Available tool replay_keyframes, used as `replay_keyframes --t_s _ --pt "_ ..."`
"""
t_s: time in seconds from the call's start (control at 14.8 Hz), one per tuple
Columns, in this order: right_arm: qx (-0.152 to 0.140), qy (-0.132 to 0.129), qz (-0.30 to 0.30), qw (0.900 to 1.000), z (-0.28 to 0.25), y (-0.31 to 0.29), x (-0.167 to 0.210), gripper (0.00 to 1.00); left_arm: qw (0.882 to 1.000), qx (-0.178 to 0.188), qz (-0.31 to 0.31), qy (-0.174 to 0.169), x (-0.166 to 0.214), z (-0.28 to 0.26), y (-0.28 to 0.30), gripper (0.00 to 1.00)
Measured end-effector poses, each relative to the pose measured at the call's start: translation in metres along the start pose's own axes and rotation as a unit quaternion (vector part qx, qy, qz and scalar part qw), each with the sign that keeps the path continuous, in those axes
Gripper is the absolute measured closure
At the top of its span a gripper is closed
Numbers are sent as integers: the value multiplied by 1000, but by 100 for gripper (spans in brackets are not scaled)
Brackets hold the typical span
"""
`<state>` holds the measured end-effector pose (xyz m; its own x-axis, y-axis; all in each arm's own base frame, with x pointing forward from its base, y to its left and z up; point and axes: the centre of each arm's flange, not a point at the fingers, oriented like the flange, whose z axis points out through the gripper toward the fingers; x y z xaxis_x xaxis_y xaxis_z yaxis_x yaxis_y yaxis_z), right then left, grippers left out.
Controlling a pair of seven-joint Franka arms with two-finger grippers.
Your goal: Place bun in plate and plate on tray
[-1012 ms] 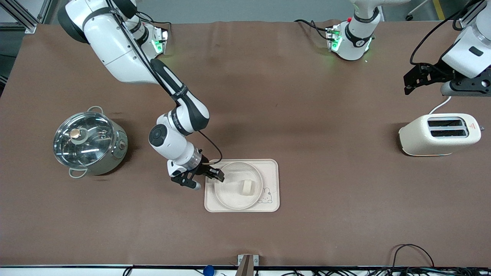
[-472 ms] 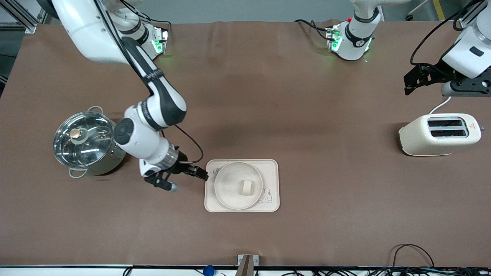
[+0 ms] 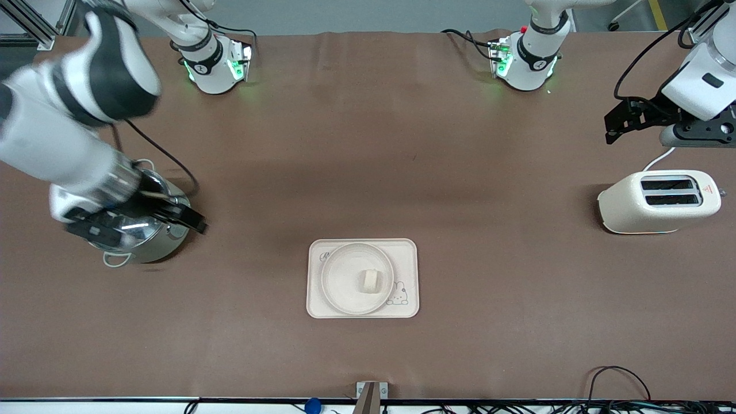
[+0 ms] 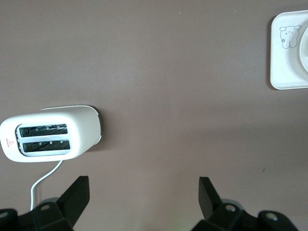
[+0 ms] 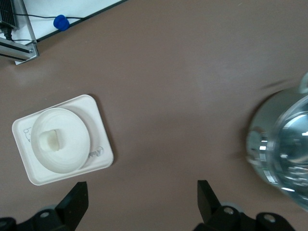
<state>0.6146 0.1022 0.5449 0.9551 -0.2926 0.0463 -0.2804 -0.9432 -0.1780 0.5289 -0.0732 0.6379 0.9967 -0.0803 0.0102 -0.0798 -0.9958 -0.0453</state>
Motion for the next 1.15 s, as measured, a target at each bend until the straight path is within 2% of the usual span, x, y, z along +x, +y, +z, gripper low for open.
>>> replay_keyframes --t_s 0.27,0.4,0.54,0.74,1.01,1.15 --pt "-31 0 -30 999 -82 84 -12 0 1000 0 -1 0 0 0 -1 0" --pt "-37 -7 -42 998 -111 128 -17 0 1000 0 -1 1 0 -1 -1 0" --pt "-47 -4 -59 997 -135 154 -18 0 1000 0 -1 1 0 -1 -1 0" --pt "-74 -5 -78 994 -153 152 -23 0 1000 0 -1 5 1 -5 -1 0" --pt "-84 -24 -101 991 -148 132 -32 0 1000 0 -2 6 1 -6 -3 0" --pt "-95 -21 -109 989 -150 126 -33 0 1000 0 -3 6 1 -6 -3 0"
